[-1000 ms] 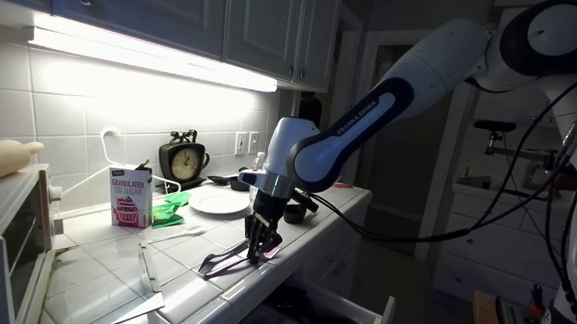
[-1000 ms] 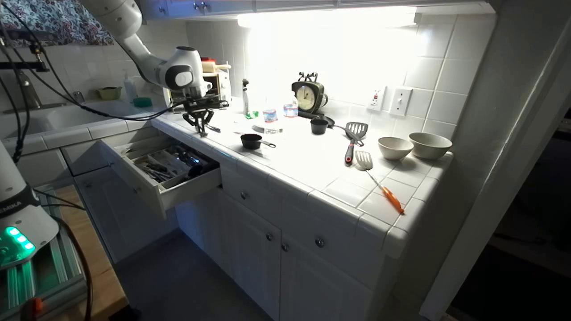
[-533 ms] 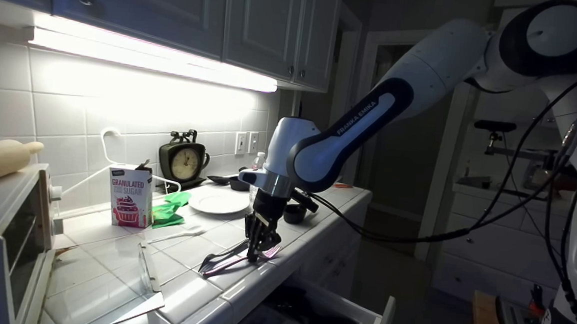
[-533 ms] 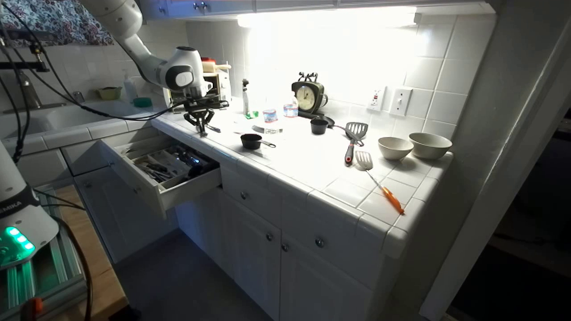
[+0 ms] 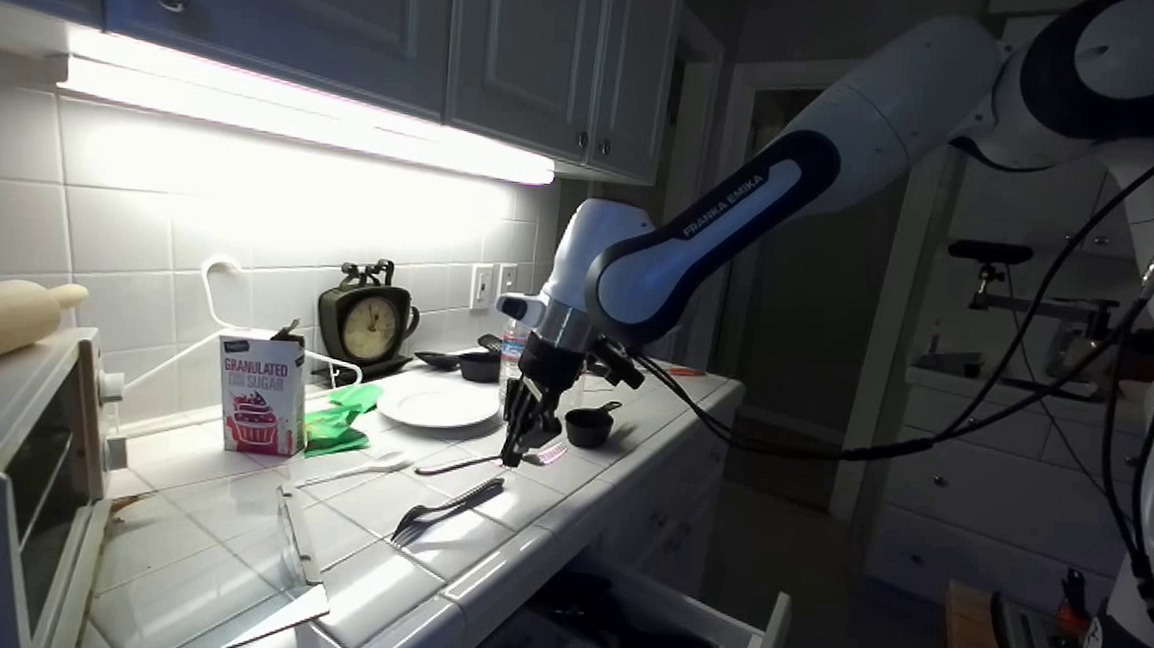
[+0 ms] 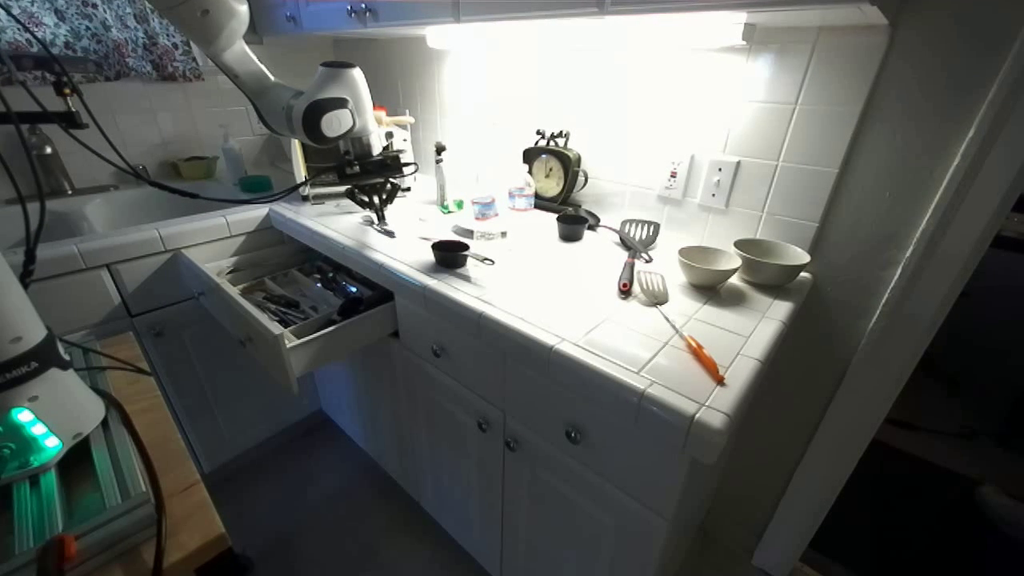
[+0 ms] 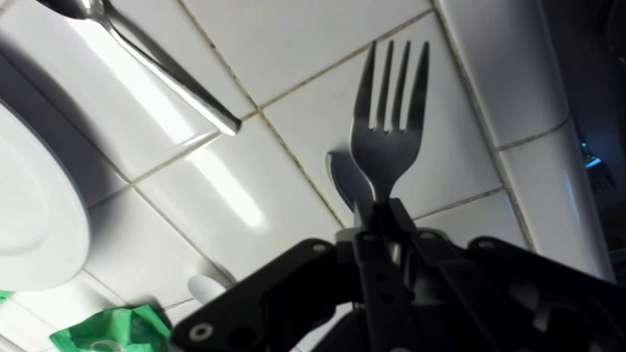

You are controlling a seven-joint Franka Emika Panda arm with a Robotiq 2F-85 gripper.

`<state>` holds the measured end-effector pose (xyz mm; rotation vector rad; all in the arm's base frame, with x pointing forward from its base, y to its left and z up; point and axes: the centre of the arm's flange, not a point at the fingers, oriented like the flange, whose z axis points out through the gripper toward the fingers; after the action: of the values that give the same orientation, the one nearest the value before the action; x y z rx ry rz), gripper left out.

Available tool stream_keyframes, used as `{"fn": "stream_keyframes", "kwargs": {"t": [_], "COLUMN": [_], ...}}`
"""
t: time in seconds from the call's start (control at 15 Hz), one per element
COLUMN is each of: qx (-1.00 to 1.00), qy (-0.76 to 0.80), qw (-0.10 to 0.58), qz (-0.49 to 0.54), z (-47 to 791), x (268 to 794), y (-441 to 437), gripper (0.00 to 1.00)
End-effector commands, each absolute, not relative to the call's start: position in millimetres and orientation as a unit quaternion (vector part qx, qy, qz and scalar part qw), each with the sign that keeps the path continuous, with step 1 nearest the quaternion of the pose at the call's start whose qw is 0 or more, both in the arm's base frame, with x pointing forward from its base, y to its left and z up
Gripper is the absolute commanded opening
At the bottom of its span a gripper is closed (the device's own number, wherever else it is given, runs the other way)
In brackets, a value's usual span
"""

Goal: Put the spoon and the fork on the plate

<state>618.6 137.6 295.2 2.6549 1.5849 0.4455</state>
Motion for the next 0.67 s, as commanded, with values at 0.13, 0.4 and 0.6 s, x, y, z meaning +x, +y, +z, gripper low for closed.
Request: {"fn": "stream_keyframes", "kwargs": {"t": [0.13,0.4,0.6], "qx": [0.874,0.857,0.841], "qy": [0.456,0.48,0.506], "qw": [0.048,0.075,0.093], "qz": [0.16,0.17,0.169], "z": [326,334,335], "x": [631,643,654], "y": [104,90,85], "gripper": [0.02,0.02,0.02]}}
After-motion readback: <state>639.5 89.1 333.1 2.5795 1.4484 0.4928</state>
